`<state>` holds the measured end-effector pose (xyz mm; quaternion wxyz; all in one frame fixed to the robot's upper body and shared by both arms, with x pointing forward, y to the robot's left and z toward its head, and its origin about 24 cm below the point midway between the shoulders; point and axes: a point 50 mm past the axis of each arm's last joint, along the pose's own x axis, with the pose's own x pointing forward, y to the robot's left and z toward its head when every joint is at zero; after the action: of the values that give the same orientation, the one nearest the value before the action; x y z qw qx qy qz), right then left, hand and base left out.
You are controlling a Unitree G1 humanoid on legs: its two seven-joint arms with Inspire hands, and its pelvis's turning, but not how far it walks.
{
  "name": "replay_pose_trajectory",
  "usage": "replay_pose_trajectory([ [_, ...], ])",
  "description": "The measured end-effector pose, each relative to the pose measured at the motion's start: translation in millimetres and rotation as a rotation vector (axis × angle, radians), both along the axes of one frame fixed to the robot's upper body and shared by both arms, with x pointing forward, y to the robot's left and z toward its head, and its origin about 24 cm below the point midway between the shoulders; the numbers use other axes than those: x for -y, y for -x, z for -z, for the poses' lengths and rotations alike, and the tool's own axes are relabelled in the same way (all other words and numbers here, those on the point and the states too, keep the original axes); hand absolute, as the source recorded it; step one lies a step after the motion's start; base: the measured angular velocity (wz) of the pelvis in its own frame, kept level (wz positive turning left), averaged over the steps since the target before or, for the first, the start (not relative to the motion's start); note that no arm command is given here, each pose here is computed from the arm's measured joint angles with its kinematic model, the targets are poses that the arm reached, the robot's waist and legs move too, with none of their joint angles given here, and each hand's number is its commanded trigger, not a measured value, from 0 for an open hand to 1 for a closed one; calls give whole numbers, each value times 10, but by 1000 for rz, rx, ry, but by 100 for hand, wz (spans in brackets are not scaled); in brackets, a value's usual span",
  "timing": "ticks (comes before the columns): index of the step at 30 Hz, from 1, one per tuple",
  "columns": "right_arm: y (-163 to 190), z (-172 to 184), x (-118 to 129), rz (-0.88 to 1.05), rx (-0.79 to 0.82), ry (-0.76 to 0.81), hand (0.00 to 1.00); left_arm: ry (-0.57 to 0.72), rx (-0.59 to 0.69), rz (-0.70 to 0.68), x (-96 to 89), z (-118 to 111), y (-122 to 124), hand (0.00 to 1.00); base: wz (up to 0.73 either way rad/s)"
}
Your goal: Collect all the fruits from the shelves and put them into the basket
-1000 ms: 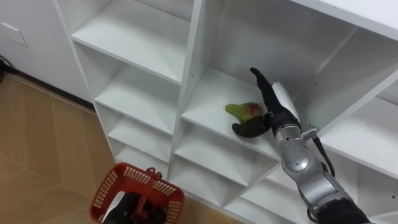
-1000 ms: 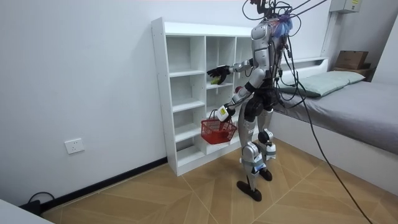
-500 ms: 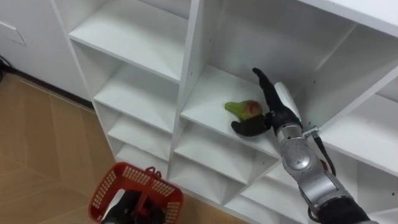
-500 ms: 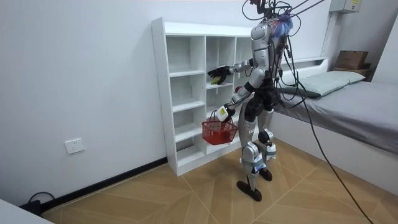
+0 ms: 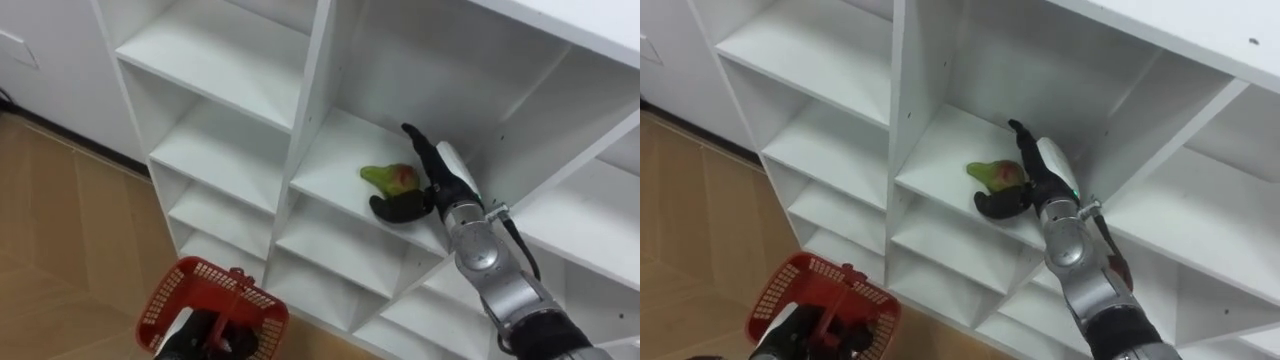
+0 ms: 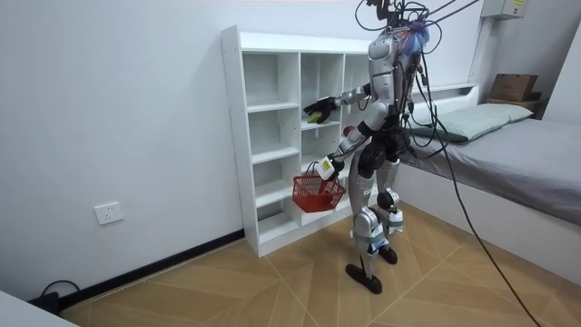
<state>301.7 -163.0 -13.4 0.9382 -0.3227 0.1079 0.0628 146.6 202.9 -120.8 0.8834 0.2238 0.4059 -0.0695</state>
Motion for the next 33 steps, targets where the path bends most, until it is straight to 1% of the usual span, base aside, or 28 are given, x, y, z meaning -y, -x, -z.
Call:
replay_pose_trajectory([
  [8,3,14,13,-32,-42,-20,0,-4,1,1,-17,-6,-6,100,4],
  [9,4,16,11,-37,-47,-22,5,-6,1,1,-23,-7,-6,100,0],
  [10,5,18,8,-39,-49,-24,38,-9,1,2,-33,-9,-7,100,0],
  [11,7,22,4,-45,-57,-31,67,-12,2,3,-43,-13,-9,100,0],
  [13,10,28,-1,-55,-66,-35,100,-14,2,4,-50,-15,-10,100,0],
  [23,-54,-51,111,-10,-21,4,100,-20,13,3,-55,-29,-42,100,0],
  [33,-47,-26,85,-26,-34,10,100,-20,23,6,-50,-43,-82,100,0],
])
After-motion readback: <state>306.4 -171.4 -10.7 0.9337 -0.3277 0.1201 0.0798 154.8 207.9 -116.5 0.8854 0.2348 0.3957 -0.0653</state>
